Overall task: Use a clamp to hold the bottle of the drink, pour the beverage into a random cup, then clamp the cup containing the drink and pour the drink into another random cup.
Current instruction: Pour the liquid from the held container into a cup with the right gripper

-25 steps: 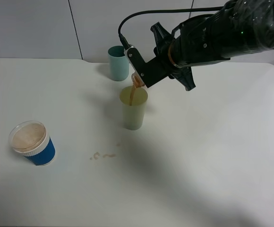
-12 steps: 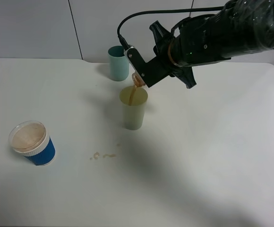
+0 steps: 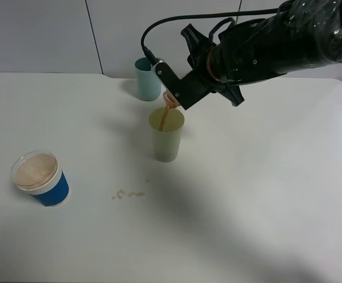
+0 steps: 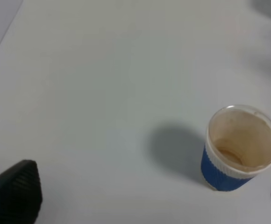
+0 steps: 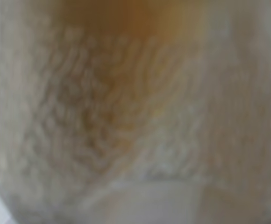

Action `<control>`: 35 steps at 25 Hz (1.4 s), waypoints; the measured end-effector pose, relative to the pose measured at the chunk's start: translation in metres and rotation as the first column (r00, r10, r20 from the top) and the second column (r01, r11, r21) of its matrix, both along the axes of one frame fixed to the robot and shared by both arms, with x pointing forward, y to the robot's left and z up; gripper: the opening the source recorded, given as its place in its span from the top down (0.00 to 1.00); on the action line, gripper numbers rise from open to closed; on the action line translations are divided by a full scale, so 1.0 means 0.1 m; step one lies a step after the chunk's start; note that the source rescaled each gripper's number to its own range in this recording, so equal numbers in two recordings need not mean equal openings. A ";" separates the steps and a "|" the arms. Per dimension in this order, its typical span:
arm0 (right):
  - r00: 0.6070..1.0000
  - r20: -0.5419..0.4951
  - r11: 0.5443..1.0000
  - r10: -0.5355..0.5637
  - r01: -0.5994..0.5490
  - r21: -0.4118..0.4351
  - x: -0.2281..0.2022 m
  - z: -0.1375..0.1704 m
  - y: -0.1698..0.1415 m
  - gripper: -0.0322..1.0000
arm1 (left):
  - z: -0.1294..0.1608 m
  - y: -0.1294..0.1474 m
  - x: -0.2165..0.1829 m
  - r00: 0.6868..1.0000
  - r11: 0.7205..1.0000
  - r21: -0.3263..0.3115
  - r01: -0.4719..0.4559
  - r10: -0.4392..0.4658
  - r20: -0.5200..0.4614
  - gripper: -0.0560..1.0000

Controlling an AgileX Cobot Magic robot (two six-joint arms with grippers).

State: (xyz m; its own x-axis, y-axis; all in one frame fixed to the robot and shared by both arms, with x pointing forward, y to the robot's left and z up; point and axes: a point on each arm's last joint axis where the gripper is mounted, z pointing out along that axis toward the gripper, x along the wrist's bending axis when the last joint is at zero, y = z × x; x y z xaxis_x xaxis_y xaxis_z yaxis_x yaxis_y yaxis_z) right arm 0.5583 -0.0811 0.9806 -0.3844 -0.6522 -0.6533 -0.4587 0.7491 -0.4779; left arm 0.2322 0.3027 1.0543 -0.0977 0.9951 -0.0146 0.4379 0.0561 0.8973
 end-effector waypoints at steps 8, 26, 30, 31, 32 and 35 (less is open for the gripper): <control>1.000 0.013 1.000 0.007 -0.007 -0.009 0.00 0.02 0.01 0.97 | 0.00 0.00 0.00 1.000 1.000 0.000 0.000 0.000 0.000 0.00; 0.994 0.092 0.995 0.057 -0.049 -0.083 0.01 0.07 0.04 0.97 | 0.00 0.00 0.00 1.000 1.000 0.000 0.000 0.000 0.000 0.00; 0.990 0.114 0.993 0.080 -0.069 -0.091 0.00 0.09 0.08 0.97 | 0.00 0.00 0.00 1.000 1.000 0.000 0.000 0.000 0.000 0.00; 0.990 0.118 0.993 0.083 -0.073 -0.091 0.00 0.09 0.08 0.97 | 0.00 0.00 0.00 1.000 1.000 0.000 0.000 0.000 0.000 0.00; 0.989 0.123 0.993 0.088 -0.077 -0.094 0.00 0.09 0.09 0.97 | 0.00 0.00 0.00 1.000 1.000 0.000 0.000 0.000 0.000 0.00; 0.986 0.133 0.991 0.097 -0.084 -0.101 0.00 0.10 0.09 0.97 | 0.00 0.00 0.00 1.000 1.000 0.000 0.000 0.000 0.000 0.00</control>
